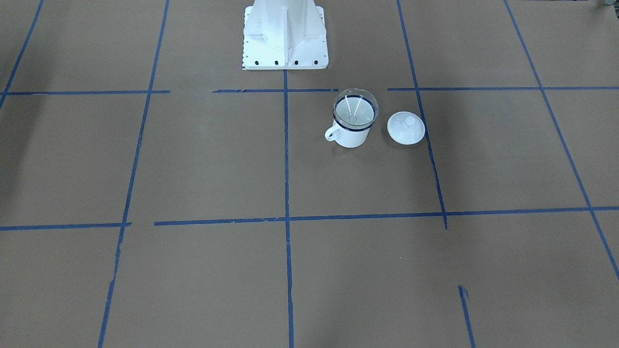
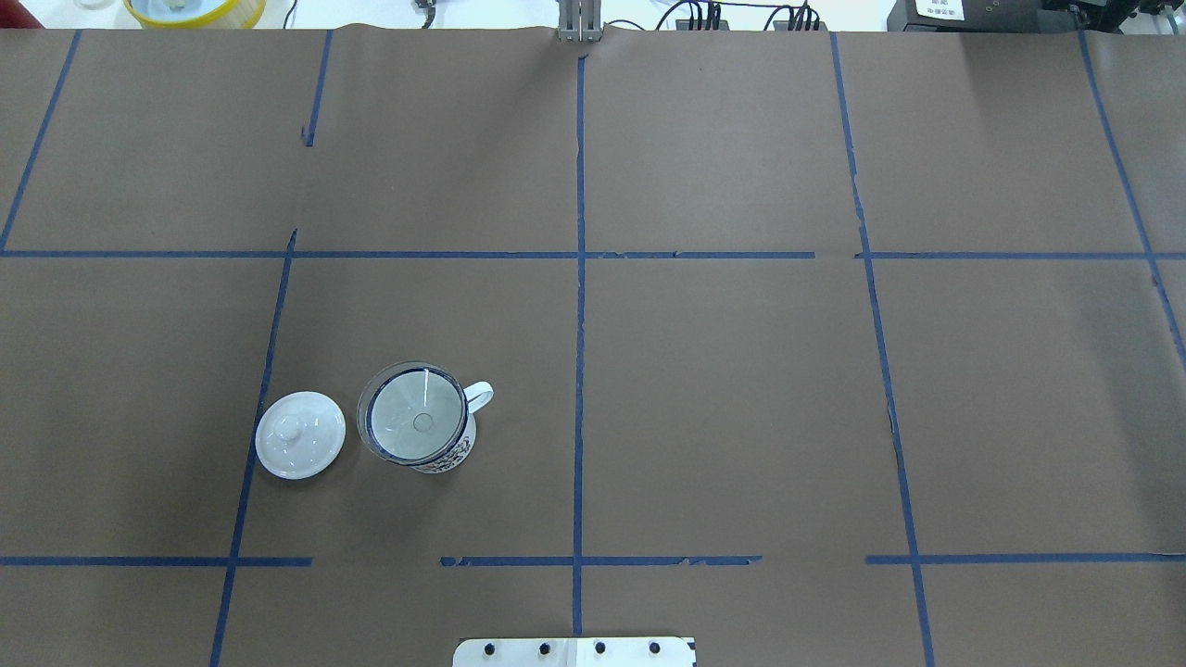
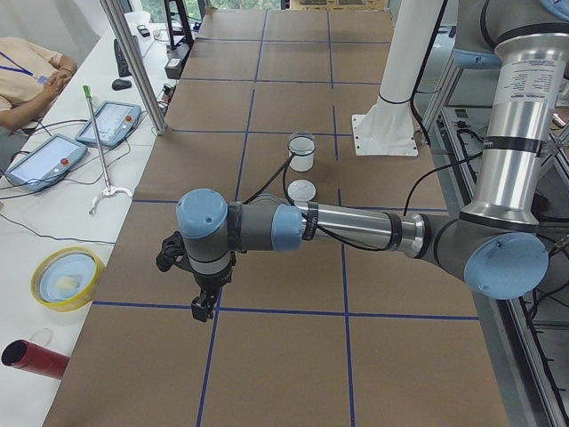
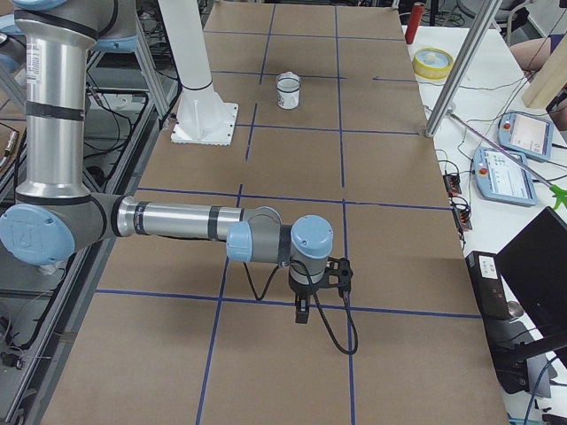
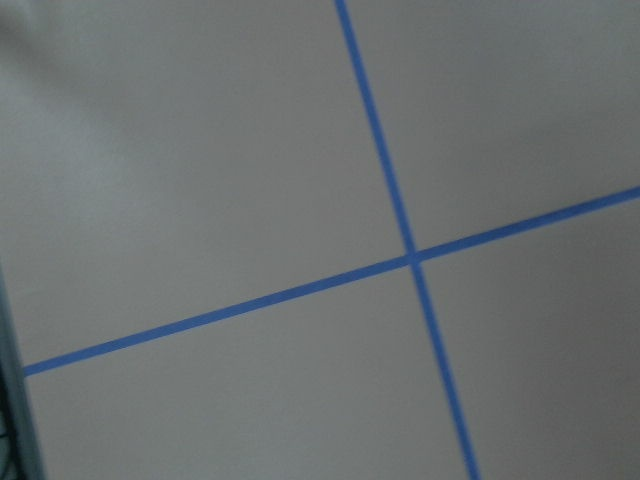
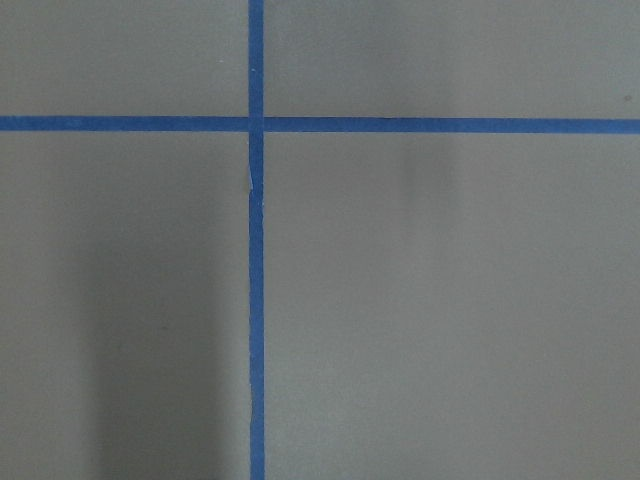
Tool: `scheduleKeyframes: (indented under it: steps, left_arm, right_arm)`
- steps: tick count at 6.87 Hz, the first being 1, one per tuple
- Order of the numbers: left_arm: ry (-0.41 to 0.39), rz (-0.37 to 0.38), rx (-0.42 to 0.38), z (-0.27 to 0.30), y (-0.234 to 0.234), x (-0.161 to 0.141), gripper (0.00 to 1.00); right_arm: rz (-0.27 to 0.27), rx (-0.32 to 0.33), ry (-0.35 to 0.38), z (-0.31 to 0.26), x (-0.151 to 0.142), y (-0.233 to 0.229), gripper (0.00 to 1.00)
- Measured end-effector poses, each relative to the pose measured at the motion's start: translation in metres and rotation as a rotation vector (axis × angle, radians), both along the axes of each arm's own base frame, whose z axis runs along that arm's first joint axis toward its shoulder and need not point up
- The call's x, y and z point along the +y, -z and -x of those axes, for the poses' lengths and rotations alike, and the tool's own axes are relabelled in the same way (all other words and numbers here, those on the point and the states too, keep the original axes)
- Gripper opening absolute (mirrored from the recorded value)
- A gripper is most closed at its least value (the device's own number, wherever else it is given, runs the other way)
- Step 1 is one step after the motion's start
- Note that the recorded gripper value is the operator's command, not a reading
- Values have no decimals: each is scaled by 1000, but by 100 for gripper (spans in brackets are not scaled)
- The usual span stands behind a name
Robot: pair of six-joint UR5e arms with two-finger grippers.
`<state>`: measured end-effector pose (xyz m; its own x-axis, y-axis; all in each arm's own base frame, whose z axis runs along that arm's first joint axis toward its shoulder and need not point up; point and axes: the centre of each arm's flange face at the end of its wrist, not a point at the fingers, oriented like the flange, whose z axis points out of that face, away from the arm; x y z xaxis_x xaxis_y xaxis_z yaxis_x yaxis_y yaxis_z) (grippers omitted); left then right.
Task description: Remove funnel from cup
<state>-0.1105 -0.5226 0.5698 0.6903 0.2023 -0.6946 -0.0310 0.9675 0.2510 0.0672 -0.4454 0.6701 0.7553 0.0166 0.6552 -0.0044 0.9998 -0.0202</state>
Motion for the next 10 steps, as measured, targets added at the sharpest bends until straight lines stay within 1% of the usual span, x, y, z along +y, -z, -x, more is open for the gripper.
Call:
scheduleKeyframes:
  steps: [1,3,6,7,8,9,10]
  left_arm:
    - [45,58,60,-39,36,5,100]
    - [105,208,132,-138,115,17,100]
    - [236,405,201,-268,243,18,99]
    - [277,459,208,-318,282,22,99]
    - [313,499,185,-371,314,33,99]
    - [325,520,135,-423,341,52,99]
    - [317,525,98,-463,362,71,99]
  right_arm:
    - [0,0,0,0,0,0,100]
    - [0,0,0,0,0,0,100]
    - [0,0,0,0,0,0,100]
    - [0,0,0,0,0,0,100]
    - [0,0,0,0,0,0,100]
    - [0,0,0,0,0,0,100]
    - [0,0,0,0,0,0,100]
